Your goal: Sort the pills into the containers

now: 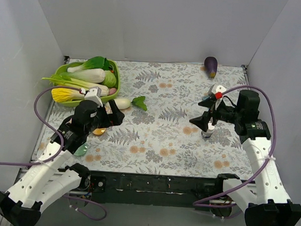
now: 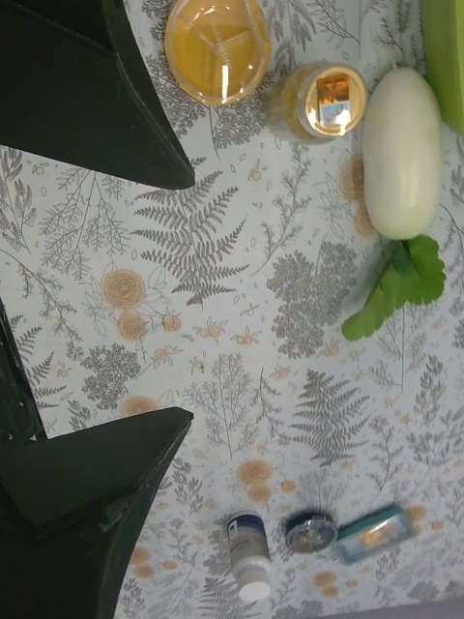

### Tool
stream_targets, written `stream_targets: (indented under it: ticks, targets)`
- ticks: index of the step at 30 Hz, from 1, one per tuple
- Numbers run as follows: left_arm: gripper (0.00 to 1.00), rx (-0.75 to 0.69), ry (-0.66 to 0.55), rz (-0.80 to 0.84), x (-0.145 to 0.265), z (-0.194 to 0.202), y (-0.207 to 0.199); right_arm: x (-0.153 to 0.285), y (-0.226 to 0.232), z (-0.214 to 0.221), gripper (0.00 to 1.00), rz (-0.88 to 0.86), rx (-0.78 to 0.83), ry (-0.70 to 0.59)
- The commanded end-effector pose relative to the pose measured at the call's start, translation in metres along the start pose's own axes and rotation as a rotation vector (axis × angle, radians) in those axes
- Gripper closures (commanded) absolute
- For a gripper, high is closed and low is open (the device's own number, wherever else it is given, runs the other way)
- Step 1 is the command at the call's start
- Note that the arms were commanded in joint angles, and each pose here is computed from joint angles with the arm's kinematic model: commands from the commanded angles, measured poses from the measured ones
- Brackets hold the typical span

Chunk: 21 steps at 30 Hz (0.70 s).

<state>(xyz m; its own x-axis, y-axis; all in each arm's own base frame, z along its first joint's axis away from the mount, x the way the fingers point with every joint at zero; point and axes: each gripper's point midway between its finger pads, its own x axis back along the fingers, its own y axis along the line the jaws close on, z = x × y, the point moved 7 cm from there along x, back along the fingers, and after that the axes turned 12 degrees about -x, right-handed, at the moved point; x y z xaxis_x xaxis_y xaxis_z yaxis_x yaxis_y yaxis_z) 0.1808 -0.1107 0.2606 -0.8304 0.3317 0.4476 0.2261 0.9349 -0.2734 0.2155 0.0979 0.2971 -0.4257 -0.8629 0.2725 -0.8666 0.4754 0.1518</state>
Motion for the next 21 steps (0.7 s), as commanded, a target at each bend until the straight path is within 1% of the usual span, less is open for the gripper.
stream_targets:
  ticks: [1, 3, 4, 6, 11, 16, 20, 21]
  targets:
    - [0.02, 0.088, 0.023, -0.148, -0.019, 0.010, 0.023, -0.014, 0.007, 0.016, 0.02, -0.103, 0.022, -0.007]
    - [0.02, 0.120, 0.024, -0.200, -0.026, 0.011, 0.036, -0.019, 0.005, 0.028, 0.02, -0.110, 0.015, 0.001]
    - [0.02, 0.128, 0.049, -0.215, -0.033, 0.014, 0.040, -0.021, 0.004, 0.033, 0.02, -0.109, 0.008, 0.008]
    - [0.02, 0.148, 0.036, -0.242, -0.045, 0.013, 0.052, -0.025, 0.003, 0.044, 0.02, -0.120, -0.004, 0.018]
    - [0.02, 0.143, 0.041, -0.303, -0.080, 0.011, 0.068, -0.030, 0.002, 0.059, 0.02, -0.142, -0.027, 0.025]
    - [0.02, 0.121, 0.062, -0.382, -0.092, 0.011, 0.079, -0.031, 0.003, 0.068, 0.02, -0.153, -0.035, 0.026]
    - [0.02, 0.151, 0.092, -0.435, -0.086, 0.017, 0.083, -0.033, 0.004, 0.077, 0.02, -0.172, -0.052, 0.030]
    - [0.02, 0.164, 0.080, -0.436, -0.082, 0.017, 0.082, -0.034, 0.004, 0.080, 0.02, -0.179, -0.058, 0.033]
